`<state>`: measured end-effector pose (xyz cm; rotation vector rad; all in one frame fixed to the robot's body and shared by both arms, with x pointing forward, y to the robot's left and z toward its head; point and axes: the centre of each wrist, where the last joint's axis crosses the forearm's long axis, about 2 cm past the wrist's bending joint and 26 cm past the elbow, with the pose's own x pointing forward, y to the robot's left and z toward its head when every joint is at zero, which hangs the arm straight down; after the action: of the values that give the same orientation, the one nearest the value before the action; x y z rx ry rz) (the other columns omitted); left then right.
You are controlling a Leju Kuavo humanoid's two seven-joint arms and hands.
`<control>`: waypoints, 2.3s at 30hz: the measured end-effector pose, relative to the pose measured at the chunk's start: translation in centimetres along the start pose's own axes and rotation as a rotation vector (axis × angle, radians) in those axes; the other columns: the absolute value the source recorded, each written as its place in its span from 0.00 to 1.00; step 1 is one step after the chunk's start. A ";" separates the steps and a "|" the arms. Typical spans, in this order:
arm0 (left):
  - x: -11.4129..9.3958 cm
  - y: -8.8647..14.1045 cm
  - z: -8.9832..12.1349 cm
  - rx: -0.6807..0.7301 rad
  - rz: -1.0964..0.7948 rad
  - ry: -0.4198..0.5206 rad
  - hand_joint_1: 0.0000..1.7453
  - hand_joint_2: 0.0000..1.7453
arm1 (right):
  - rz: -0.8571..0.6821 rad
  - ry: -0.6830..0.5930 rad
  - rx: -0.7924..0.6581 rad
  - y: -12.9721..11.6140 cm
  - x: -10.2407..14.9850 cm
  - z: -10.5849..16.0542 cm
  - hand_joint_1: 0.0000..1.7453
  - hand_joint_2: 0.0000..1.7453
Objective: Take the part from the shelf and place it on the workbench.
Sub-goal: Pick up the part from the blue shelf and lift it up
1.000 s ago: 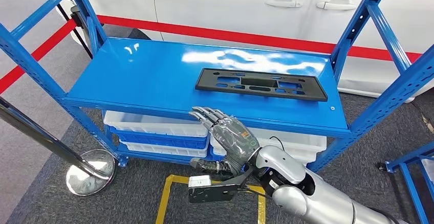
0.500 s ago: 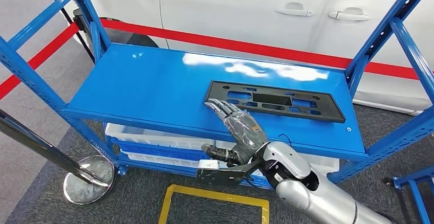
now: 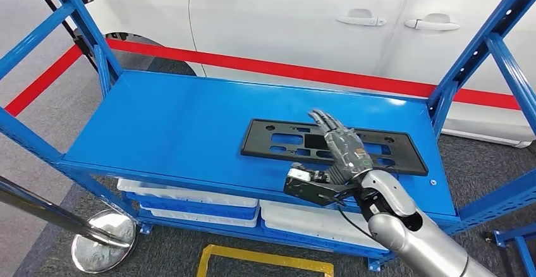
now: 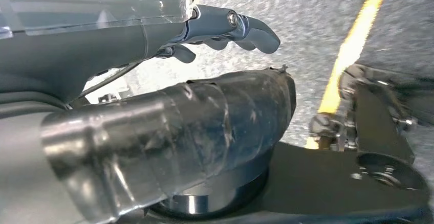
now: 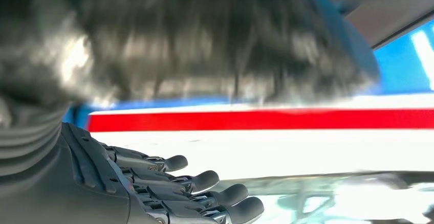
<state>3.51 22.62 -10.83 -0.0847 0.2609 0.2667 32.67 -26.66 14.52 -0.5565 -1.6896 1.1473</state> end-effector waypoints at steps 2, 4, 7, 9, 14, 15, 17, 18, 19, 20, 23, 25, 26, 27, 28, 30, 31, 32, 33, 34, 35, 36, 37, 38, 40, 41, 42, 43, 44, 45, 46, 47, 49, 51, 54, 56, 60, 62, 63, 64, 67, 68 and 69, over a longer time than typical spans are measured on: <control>0.0 0.1 0.0 0.002 0.001 -0.004 0.00 0.00 | 0.035 0.047 -0.010 0.0 -1.4 1.1 0.00 1.00; 0.0 0.1 0.0 0.001 0.001 -0.011 0.00 0.00 | 0.082 0.082 -0.007 0.2 -2.7 2.6 0.00 1.00; 0.1 0.0 0.0 0.000 0.001 -0.015 0.00 0.00 | 0.125 0.116 0.000 0.5 -4.2 4.6 0.00 1.00; 0.2 0.0 0.1 -0.001 0.001 -0.017 0.00 0.00 | 0.142 0.133 0.011 0.6 -4.8 5.4 0.00 1.00; 0.2 0.0 0.1 -0.001 0.001 -0.023 0.00 0.00 | 0.175 0.166 0.064 0.8 -5.9 6.9 0.00 1.00; 0.2 0.0 0.1 -0.002 0.001 -0.023 0.00 0.00 | 0.180 0.171 0.078 0.6 -6.1 7.0 0.00 0.75; 0.3 0.0 0.1 -0.004 0.002 -0.025 0.00 0.00 | 0.169 0.178 0.118 0.3 -6.5 7.4 0.00 0.25; 0.3 0.0 0.1 -0.006 0.002 -0.025 0.00 0.00 | 0.146 0.179 0.141 0.3 -6.7 7.6 0.00 0.00; 0.4 0.0 0.1 -0.008 0.003 -0.025 0.00 0.00 | 0.105 0.177 0.164 0.2 -6.8 7.7 0.00 0.00; 0.4 0.0 0.1 -0.011 0.004 -0.025 0.00 0.00 | 0.037 0.170 0.187 0.2 -6.9 7.8 0.00 0.00; 0.4 0.0 0.1 -0.019 0.003 -0.030 0.00 0.00 | -0.298 0.092 0.245 0.2 -6.6 8.1 0.00 0.00; 0.4 0.0 0.1 -0.022 0.003 -0.033 0.00 0.00 | -0.497 0.009 0.254 0.3 -5.7 8.1 0.00 0.00; 0.4 0.0 0.1 -0.022 0.004 -0.034 0.00 0.00 | -0.558 -0.025 0.253 0.2 -5.3 8.0 0.00 0.00; 0.4 0.0 0.1 -0.023 0.005 -0.034 0.00 0.00 | -0.600 -0.054 0.250 0.0 -4.9 7.9 0.00 0.00; 0.4 0.0 0.1 -0.024 0.007 -0.034 0.00 0.00 | -0.626 -0.075 0.248 -0.3 -4.5 7.7 0.00 0.00; 0.4 0.0 0.1 -0.026 0.010 -0.034 0.00 0.00 | -0.647 -0.108 0.241 -0.7 -3.9 7.5 0.00 0.50; 0.4 0.0 0.1 -0.026 0.011 -0.034 0.00 0.00 | -0.648 -0.120 0.238 -0.9 -3.6 7.4 0.00 0.75; 0.4 0.0 0.1 -0.027 0.011 -0.034 0.00 0.00 | -0.646 -0.130 0.235 -1.1 -3.3 7.3 0.00 1.00; 0.4 0.0 0.1 -0.027 0.011 -0.035 0.00 0.00 | -0.642 -0.139 0.233 -1.3 -3.1 7.2 0.00 1.00; 0.4 0.0 0.1 -0.028 0.012 -0.035 0.00 0.00 | -0.637 -0.146 0.231 -1.5 -2.9 7.2 0.00 1.00; 0.4 0.0 0.2 -0.029 0.012 -0.035 0.00 0.00 | -0.631 -0.151 0.229 -1.6 -2.7 7.1 0.00 1.00; 0.4 0.0 0.2 -0.030 0.012 -0.035 0.00 0.00 | -0.623 -0.152 0.228 -1.7 -2.6 7.0 0.00 1.00; 0.4 0.0 0.2 -0.030 0.011 -0.035 0.00 0.00 | -0.612 -0.149 0.225 -1.7 -2.6 7.0 0.00 1.00; 0.4 0.0 0.2 -0.031 0.011 -0.035 0.00 0.00 | -0.598 -0.144 0.220 -1.8 -2.6 7.0 0.00 1.00; 0.5 0.0 0.2 -0.031 0.012 -0.034 0.00 0.00 | -0.555 -0.129 0.206 -1.9 -2.7 7.1 0.00 1.00; 0.5 0.0 0.2 -0.031 0.012 -0.033 0.00 0.00 | -0.520 -0.119 0.194 -2.0 -2.8 7.1 0.00 1.00; 0.5 0.0 0.2 -0.031 0.012 -0.033 0.00 0.00 | -0.478 -0.109 0.180 -2.1 -2.9 7.1 0.00 1.00; 0.5 0.0 0.2 -0.030 0.012 -0.032 0.00 0.00 | -0.433 -0.098 0.164 -2.2 -3.0 7.1 0.00 1.00; 0.5 0.0 0.2 -0.030 0.012 -0.031 0.00 0.00 | -0.394 -0.091 0.149 -2.2 -3.0 7.1 0.00 1.00; 0.5 0.0 0.2 -0.030 0.012 -0.031 0.00 0.00 | -0.368 -0.086 0.139 -2.3 -3.0 7.0 0.00 1.00; 0.5 0.0 0.2 -0.029 0.012 -0.031 0.00 0.00 | -0.350 -0.083 0.133 -2.3 -3.0 7.0 0.00 1.00; 0.5 0.0 0.2 -0.029 0.012 -0.031 0.00 0.00 | -0.340 -0.081 0.130 -2.4 -3.0 7.0 0.00 1.00; 0.5 0.0 0.1 -0.029 0.011 -0.031 0.00 0.00 | -0.319 -0.077 0.126 -2.4 -3.0 7.0 0.00 1.00; 0.5 0.0 0.2 -0.028 0.009 -0.032 0.00 0.00 | -0.283 -0.070 0.119 -2.3 -2.9 6.9 0.00 1.00; 0.5 0.0 0.2 -0.024 0.000 -0.036 0.00 0.00 | -0.189 -0.056 0.105 -2.2 -2.8 6.7 0.00 1.00; 0.5 0.0 0.2 -0.024 -0.005 -0.037 0.00 0.00 | -0.131 -0.052 0.104 -1.9 -2.6 6.6 0.00 1.00; 0.5 0.0 0.2 -0.024 -0.012 -0.038 0.00 0.00 | -0.089 -0.047 0.120 -1.1 -2.4 6.6 0.00 1.00; 0.5 0.0 0.2 -0.023 -0.015 -0.038 0.00 0.00 | -0.078 -0.044 0.130 -0.8 -2.4 6.6 0.00 1.00; 0.5 0.0 0.2 -0.022 -0.017 -0.038 0.00 0.00 | -0.074 -0.042 0.137 -0.6 -2.5 6.6 0.00 1.00; 0.5 0.0 0.2 -0.022 -0.018 -0.038 0.00 0.00 | -0.070 -0.040 0.144 -0.4 -2.5 6.7 0.00 1.00; 0.5 0.0 0.2 -0.022 -0.020 -0.038 0.00 0.00 | -0.064 -0.033 0.167 0.0 -2.6 6.7 0.00 1.00; 0.5 0.0 0.2 -0.022 -0.020 -0.038 0.00 0.00 | -0.062 -0.030 0.176 0.1 -2.7 6.6 0.00 1.00; 0.5 0.0 0.2 -0.023 -0.021 -0.038 0.00 0.00 | -0.061 -0.027 0.185 0.2 -2.7 6.6 0.00 1.00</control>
<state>4.04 22.78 -10.80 -0.1045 0.2193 0.2504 27.87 -31.56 12.63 -0.3731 -1.5923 1.2564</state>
